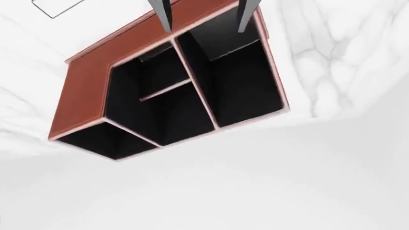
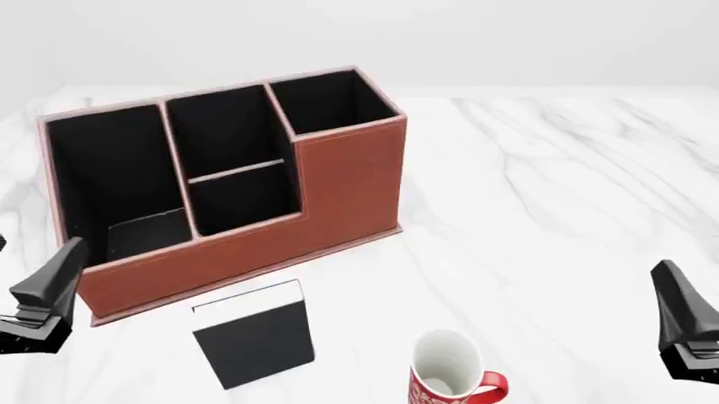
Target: Pick up the book and place it in the front compartment of the caddy.
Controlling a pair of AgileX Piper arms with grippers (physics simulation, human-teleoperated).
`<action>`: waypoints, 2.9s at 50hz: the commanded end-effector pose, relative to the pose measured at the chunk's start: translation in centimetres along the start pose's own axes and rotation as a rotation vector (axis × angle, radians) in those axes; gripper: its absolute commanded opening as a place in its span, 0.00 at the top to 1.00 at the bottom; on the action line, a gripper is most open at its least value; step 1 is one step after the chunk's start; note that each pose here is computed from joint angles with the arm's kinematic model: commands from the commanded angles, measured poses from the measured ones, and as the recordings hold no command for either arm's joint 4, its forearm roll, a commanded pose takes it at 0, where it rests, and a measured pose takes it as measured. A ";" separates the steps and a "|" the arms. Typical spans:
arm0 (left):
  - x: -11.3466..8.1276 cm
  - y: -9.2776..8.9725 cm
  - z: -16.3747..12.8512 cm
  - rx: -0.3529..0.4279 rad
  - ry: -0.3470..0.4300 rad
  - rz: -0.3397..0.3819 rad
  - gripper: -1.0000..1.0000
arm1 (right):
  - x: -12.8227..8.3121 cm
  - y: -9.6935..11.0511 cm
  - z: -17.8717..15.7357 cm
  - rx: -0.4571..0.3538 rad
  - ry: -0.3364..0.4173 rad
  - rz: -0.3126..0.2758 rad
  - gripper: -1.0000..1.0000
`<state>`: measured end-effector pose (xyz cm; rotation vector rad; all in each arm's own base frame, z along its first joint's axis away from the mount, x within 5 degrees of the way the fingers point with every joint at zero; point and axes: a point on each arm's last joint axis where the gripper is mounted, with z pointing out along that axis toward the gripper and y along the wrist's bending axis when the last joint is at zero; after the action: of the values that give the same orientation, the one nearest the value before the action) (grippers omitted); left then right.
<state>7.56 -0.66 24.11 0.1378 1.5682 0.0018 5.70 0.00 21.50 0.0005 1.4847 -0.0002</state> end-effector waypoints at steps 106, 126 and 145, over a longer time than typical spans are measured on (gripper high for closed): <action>-9.4 -9.2 13.0 0.682 0.915 0.568 0.00 | 0.0 0.0 0.0 0.000 0.000 0.000 0.00; -6.7 -13.3 12.0 0.780 0.965 0.580 0.00 | 0.0 0.0 0.0 0.000 0.000 0.000 0.00; -4.9 -14.2 11.8 0.797 1.000 0.585 0.00 | 0.0 0.0 0.0 0.000 0.000 0.000 0.00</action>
<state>18.27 -15.79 28.76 1.3766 2.3639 -0.1052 5.73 0.00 21.53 0.0007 1.4847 0.0002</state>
